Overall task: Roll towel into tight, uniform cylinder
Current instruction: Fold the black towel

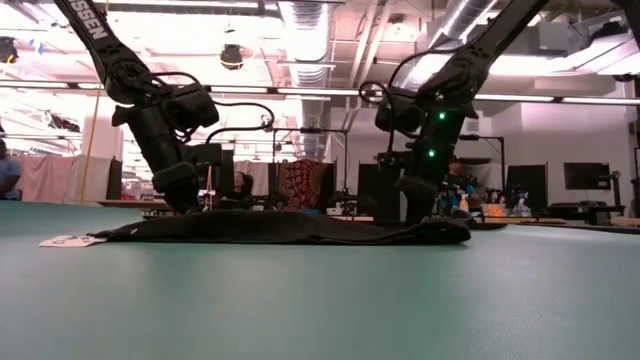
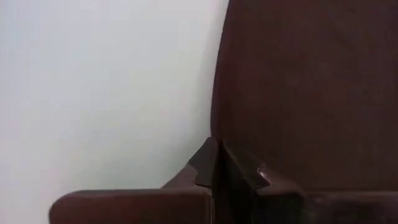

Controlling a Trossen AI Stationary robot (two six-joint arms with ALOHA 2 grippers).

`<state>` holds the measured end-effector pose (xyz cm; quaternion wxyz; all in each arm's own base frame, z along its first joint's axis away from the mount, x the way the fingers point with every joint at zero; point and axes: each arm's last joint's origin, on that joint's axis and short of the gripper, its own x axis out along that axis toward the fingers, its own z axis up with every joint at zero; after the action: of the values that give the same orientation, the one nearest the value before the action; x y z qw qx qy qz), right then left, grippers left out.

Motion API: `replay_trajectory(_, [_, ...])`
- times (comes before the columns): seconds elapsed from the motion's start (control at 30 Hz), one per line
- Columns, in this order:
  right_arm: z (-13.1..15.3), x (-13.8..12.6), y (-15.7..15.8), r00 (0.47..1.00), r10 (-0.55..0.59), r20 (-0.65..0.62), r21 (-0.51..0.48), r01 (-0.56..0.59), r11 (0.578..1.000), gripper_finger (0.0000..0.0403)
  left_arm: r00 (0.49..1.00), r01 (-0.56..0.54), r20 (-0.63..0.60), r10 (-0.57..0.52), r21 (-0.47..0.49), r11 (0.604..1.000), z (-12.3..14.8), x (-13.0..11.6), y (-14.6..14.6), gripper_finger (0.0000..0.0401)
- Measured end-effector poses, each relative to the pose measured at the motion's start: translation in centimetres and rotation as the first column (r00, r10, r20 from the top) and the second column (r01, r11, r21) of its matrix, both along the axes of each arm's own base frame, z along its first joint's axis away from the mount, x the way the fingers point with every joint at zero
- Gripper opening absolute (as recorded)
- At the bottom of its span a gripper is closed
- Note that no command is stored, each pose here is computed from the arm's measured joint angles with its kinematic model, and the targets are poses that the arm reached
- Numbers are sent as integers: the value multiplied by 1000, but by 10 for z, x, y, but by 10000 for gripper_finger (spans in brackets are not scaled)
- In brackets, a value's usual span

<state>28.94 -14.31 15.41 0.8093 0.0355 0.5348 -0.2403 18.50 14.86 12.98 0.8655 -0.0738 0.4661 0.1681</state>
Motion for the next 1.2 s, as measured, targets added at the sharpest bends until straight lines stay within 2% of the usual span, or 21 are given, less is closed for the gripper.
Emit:
replay_trajectory(0.23, [27,-3,22,1000,7,-6,-112,-8,994,3,999,-36,23,36,6,999,9,1,-6,0])
replay_trajectory(0.4, [52,-10,35,999,-29,39,-196,36,980,2,996,-62,71,56,88,994,38,4,-10,0])
replay_trajectory(0.53, [74,-16,44,993,-52,107,-259,78,963,1,990,-78,127,58,163,984,73,5,-16,0])
replay_trajectory(0.73, [108,-24,66,971,-71,229,-417,164,894,1,969,-98,247,29,271,958,129,-1,-33,0])
replay_trajectory(0.83, [124,-29,78,954,-55,295,-463,193,865,1,955,-113,297,15,317,942,154,-8,-43,0])
replay_trajectory(0.93, [136,-35,91,942,-60,330,-527,236,816,0,946,-117,325,-4,352,929,175,-15,-52,0])
replay_trajectory(1.03, [142,-40,102,966,44,255,-577,115,809,0,941,-140,339,-8,411,901,193,-21,-59,0])
replay_trajectory(1.07, [144,-41,106,966,60,253,-583,103,806,0,941,-152,339,-3,427,892,198,-24,-61,0])
replay_trajectory(1.13, [148,-43,110,955,28,295,-599,161,784,0,938,-164,347,-5,455,875,208,-27,-64,0])
replay_trajectory(1.2, [151,-46,114,959,57,277,-608,129,783,0,934,-172,356,-8,471,865,217,-29,-66,0])
